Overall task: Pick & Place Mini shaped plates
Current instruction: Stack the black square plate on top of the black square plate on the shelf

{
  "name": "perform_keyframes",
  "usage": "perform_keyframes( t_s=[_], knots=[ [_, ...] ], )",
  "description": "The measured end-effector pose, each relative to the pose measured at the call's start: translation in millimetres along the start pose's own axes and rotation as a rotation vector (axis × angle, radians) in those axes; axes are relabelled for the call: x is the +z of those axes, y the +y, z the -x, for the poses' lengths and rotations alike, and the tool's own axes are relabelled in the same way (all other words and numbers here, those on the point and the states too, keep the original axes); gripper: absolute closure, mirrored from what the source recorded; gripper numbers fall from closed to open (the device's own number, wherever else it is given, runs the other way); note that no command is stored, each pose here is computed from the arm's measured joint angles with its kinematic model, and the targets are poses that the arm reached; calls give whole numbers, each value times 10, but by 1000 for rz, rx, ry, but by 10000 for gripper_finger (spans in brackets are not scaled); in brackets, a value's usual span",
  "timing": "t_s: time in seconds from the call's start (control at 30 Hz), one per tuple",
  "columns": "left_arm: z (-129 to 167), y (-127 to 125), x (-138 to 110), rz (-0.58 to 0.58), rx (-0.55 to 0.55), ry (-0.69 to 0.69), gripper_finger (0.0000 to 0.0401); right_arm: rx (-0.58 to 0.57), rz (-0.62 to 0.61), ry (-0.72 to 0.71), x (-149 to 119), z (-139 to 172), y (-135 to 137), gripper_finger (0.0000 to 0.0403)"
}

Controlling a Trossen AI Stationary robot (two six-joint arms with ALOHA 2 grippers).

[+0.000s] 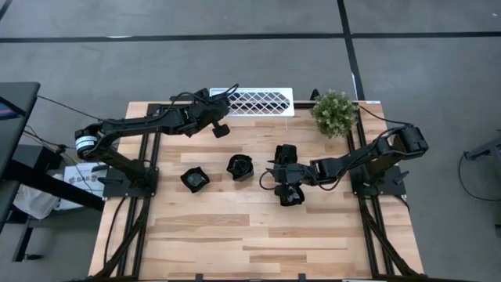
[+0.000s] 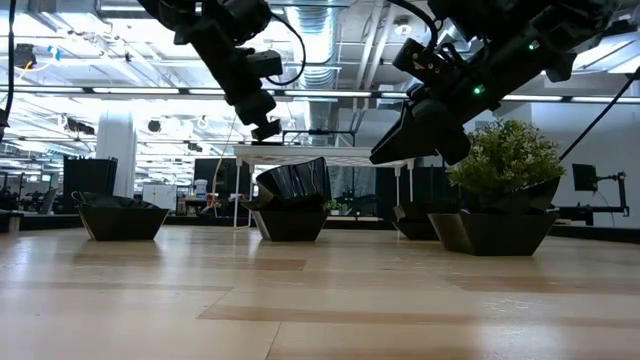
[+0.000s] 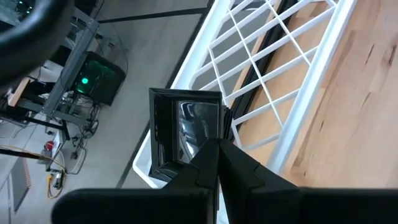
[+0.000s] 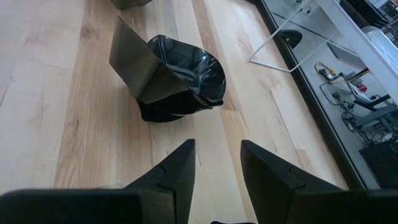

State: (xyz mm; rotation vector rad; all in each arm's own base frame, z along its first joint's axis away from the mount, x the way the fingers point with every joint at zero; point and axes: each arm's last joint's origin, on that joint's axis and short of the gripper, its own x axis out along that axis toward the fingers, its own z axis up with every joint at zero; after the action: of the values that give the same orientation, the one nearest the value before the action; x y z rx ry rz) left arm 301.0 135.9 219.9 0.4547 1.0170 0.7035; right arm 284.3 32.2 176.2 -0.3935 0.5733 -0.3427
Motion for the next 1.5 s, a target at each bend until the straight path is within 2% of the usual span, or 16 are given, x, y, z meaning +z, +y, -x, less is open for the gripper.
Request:
perform_keyframes(
  t_s=[0.27, 0.83, 1.17, 1.5],
  knots=[
    [-114, -48, -29, -1, -3, 33, 393, 0, 0, 0, 0, 0, 0, 280],
    [-76, -17, -20, 4, 2, 21, 393, 0, 0, 0, 0, 0, 0, 280],
    [-35, -43, 44, -44, 58, -7, 370, 0, 0, -1, 1, 0, 0, 280],
    [-50, -14, 44, -49, 69, -10, 368, 0, 0, -1, 0, -1, -1, 280]
  ],
)
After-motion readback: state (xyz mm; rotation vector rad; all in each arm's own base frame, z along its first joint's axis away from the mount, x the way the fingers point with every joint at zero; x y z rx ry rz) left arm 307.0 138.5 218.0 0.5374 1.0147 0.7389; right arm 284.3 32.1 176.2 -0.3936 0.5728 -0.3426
